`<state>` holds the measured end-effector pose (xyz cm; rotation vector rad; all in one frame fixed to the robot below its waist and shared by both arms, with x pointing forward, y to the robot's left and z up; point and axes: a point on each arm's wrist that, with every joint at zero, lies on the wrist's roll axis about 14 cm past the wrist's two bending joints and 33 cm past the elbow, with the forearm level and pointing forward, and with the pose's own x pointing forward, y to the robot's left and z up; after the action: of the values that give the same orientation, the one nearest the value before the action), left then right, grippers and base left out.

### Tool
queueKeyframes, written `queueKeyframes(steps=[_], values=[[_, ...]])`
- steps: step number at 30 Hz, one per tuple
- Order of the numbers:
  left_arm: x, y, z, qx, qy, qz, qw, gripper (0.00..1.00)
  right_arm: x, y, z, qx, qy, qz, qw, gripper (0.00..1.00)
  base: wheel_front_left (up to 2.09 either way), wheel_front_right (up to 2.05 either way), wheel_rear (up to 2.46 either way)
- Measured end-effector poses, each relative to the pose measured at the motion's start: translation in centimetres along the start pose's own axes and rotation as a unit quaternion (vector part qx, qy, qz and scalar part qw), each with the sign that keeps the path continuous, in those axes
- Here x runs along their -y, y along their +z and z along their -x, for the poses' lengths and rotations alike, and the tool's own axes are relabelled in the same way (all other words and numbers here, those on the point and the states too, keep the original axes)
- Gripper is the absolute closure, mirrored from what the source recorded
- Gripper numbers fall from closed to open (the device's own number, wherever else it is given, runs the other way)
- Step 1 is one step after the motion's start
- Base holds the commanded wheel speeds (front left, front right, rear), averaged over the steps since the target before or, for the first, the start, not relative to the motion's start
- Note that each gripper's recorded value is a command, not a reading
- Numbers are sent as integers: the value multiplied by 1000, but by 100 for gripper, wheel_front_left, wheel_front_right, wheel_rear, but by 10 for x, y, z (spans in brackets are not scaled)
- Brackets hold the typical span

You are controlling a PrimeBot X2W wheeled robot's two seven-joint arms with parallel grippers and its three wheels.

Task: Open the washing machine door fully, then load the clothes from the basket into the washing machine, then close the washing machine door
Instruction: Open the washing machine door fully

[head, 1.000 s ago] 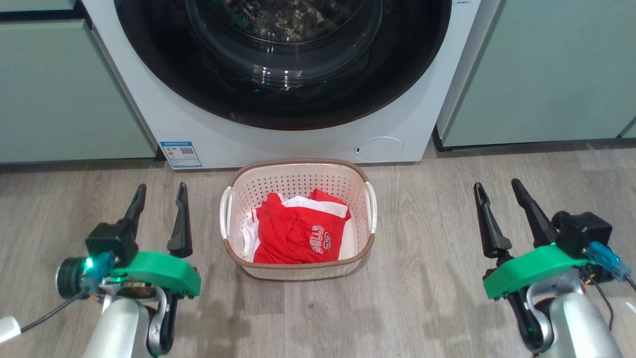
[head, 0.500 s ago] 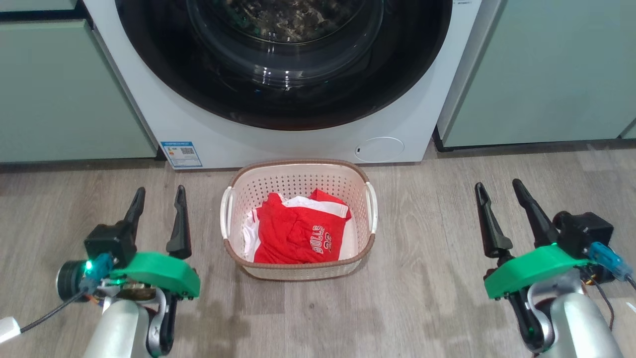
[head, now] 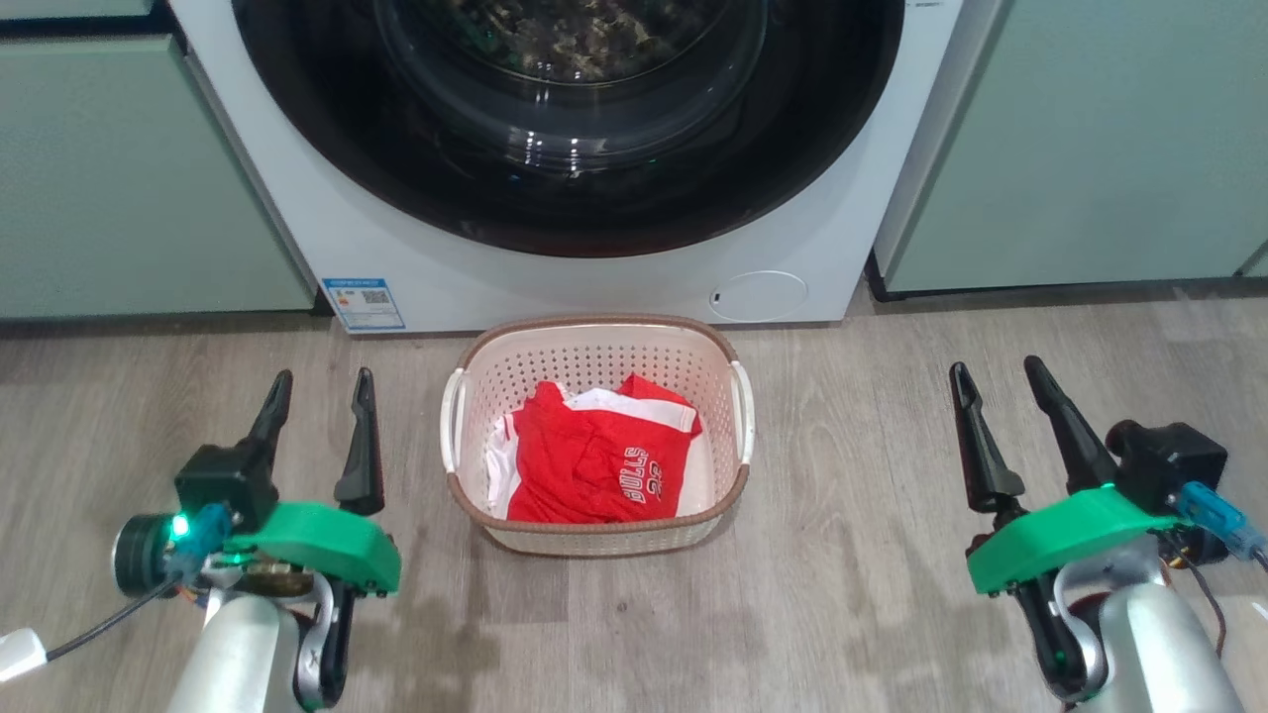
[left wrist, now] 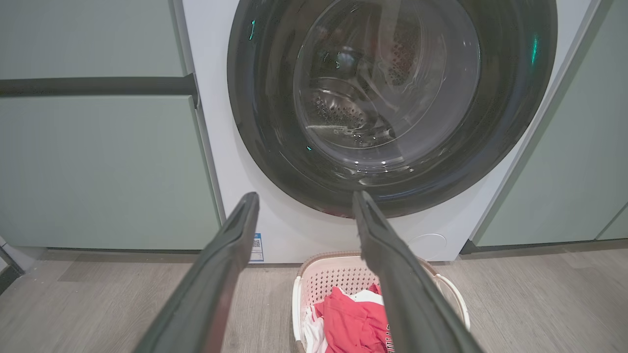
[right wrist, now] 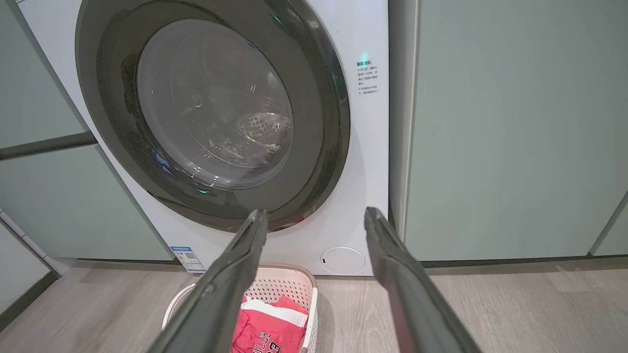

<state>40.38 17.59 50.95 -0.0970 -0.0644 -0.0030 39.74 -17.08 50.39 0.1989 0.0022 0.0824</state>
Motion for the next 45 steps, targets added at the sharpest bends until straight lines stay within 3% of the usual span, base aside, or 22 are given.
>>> queueKeyframes(steps=[25,45], values=[[18,5,-7,12,-29,3,1000,0,17,1,5,5,-27,-10,1000,0,110,110,-221],[25,11,-9,21,-47,-5,999,0,18,2,7,7,-30,-14,999,0,14,14,-29]])
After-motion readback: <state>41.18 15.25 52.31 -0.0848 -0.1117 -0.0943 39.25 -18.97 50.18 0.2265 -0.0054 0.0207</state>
